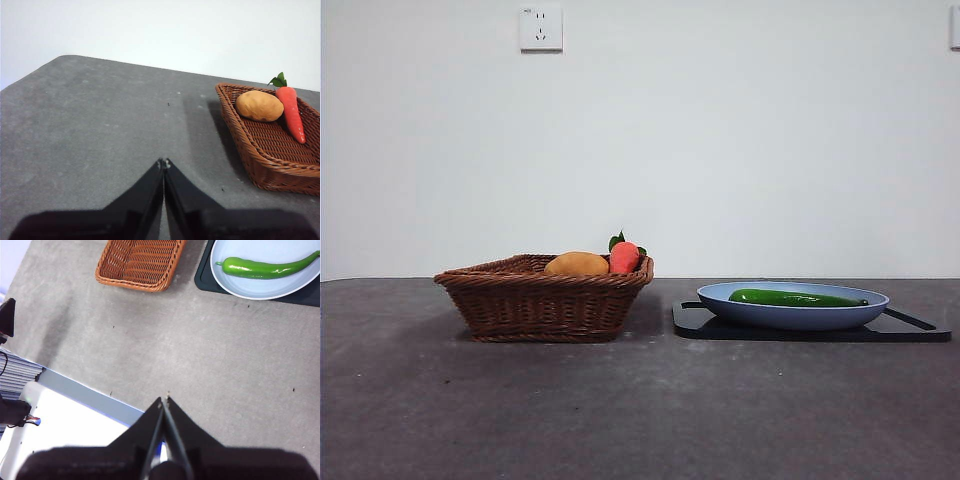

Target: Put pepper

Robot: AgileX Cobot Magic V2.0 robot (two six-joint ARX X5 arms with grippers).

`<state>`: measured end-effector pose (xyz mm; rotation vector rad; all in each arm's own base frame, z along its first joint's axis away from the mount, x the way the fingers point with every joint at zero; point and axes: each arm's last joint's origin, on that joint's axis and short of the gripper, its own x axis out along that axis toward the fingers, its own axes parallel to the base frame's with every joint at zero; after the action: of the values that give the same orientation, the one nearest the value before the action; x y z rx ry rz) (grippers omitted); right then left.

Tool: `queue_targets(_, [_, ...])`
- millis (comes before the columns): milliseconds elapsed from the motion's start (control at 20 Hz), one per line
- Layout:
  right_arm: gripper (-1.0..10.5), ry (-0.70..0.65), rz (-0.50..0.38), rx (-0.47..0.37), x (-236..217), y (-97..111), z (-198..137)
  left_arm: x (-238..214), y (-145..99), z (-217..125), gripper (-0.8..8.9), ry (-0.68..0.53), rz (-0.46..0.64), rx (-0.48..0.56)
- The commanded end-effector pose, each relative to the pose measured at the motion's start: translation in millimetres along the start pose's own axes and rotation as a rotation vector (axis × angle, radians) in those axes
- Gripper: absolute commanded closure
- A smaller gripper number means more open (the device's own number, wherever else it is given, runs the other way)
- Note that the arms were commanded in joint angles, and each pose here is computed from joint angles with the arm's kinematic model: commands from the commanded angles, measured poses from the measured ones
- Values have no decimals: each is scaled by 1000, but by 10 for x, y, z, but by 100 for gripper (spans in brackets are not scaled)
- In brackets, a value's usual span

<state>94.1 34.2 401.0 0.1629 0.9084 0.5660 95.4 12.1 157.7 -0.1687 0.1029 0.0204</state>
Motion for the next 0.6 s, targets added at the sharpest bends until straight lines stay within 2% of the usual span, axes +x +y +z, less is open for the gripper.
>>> queue_targets(50, [936, 3, 1, 2, -25, 17, 9, 7, 7, -21, 805, -5, 2, -6])
queue_targets(250, [936, 3, 1, 2, -25, 17, 9, 7, 7, -21, 805, -5, 2, -5])
queue_targets(300, [936, 2, 0, -10, -25, 17, 9, 7, 7, -21, 805, -5, 2, -6])
queue_targets(350, [936, -15, -12, -63, -28, 15, 25, 7, 7, -21, 805, -5, 2, -6])
queue_targets(450, [936, -146, -116, -115, -109, 2, 49, 7, 7, -21, 805, -5, 2, -6])
queue_targets(500, [936, -259, -157, -141, -165, -9, 56, 7, 6, -19, 805, -7, 2, -5])
queue_targets(600, [936, -466, -159, -182, -228, -30, 7, 7, 7, -20, 805, -6, 2, -5])
